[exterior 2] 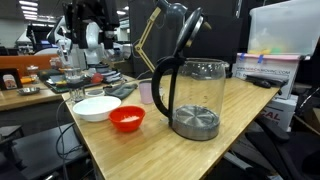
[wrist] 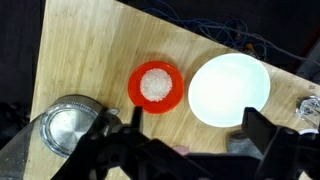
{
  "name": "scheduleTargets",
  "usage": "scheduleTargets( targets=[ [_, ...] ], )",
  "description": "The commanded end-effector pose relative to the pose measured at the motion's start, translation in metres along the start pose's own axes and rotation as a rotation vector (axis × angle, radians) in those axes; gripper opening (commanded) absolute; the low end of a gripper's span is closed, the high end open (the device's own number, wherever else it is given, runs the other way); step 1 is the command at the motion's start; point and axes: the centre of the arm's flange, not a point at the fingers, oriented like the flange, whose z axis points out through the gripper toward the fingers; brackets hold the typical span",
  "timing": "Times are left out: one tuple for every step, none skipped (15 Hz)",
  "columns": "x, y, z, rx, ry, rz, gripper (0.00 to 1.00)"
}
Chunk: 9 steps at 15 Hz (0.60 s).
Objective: Pour some rice from the orange bowl into the white bowl
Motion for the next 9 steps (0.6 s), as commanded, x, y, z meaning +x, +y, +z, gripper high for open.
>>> scheduleTargets(
  targets=[
    [0.0, 0.0, 0.0, 0.0, 0.0, 0.0, 1.0],
    [0.0, 0.0, 0.0, 0.0, 0.0, 0.0, 1.0],
    [0.0, 0.0, 0.0, 0.0, 0.0, 0.0, 1.0],
    [0.0, 0.0, 0.0, 0.0, 0.0, 0.0, 1.0],
    [0.0, 0.0, 0.0, 0.0, 0.0, 0.0, 1.0],
    [0.0, 0.001, 0.004, 0.015, -0.007, 0.019, 1.0],
    [0.0, 0.004, 0.009, 0.02, -0.014, 0.038, 1.0],
    [0.0, 0.008, 0.016, 0.028, -0.02, 0.054, 1.0],
    [-0.001, 0.013, 0.024, 0.035, -0.03, 0.075, 1.0]
  ],
)
